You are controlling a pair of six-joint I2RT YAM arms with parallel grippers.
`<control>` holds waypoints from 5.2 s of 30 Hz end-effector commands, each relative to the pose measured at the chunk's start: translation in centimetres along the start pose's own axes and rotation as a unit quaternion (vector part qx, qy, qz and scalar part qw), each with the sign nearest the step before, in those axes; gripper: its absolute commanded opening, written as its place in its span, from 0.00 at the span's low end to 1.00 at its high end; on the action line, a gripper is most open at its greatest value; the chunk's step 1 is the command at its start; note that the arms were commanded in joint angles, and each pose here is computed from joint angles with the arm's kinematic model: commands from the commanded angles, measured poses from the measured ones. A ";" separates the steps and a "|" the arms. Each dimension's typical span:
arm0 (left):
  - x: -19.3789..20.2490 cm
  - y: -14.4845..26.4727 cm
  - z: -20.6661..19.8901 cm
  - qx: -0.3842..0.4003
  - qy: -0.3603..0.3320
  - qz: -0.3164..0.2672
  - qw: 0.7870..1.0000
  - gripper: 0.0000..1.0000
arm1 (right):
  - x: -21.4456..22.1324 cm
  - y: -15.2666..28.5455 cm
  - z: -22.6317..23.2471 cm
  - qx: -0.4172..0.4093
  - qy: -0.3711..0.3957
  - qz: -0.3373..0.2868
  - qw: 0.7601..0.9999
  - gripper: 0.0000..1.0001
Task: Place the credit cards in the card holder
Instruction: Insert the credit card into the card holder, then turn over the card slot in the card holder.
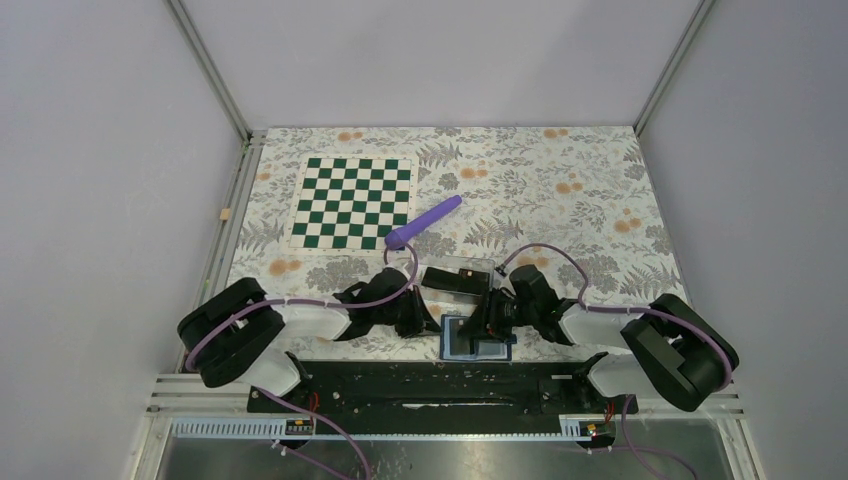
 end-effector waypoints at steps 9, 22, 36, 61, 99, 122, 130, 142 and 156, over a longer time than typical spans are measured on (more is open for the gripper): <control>-0.8 1.1 -2.3 0.008 -0.036 -0.021 0.999 0.15 | -0.9 2.1 0.3 0.064 0.051 -0.021 0.996 0.74; 0.1 -0.1 -5.9 0.060 -0.064 0.024 0.996 0.33 | -0.5 2.3 -0.3 0.088 0.051 0.000 0.995 0.68; 1.4 -2.3 -4.7 0.038 -0.062 0.057 0.996 0.34 | -0.1 0.9 -0.8 0.083 0.034 0.028 0.996 0.26; 3.2 -3.1 -10.3 0.077 -0.101 0.116 0.985 0.33 | -2.7 8.0 1.5 0.123 0.066 -0.084 0.987 0.74; 3.0 -4.7 -7.5 -0.012 -0.161 0.085 0.983 0.35 | -0.1 3.7 -5.0 0.159 0.001 0.043 0.986 0.14; 0.8 0.9 -3.0 -0.197 -0.208 0.043 0.957 0.00 | -3.1 7.7 0.3 0.142 0.075 -0.030 0.987 0.29; -1.1 3.3 -2.4 -0.278 -0.226 0.005 0.934 0.07 | -2.7 7.4 -0.6 0.154 0.072 -0.016 0.985 0.29; 3.5 -2.5 -7.1 -0.099 -0.200 0.112 0.968 0.33 | -2.8 7.5 -0.4 0.151 0.072 -0.019 0.986 0.29; 4.0 -2.2 -11.6 0.023 -0.216 0.099 0.971 0.51 | -4.5 9.6 1.8 0.142 0.083 -0.050 0.985 0.45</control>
Point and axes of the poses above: each gripper's point midway between its finger pads, its own y axis back along the fingers, its own z axis along the line the jaws close on, x = y × z, the point moved 1 cm from there along y, back along the fingers, and after that the axes turned 7 degrees about y, right-handed, at the moved point
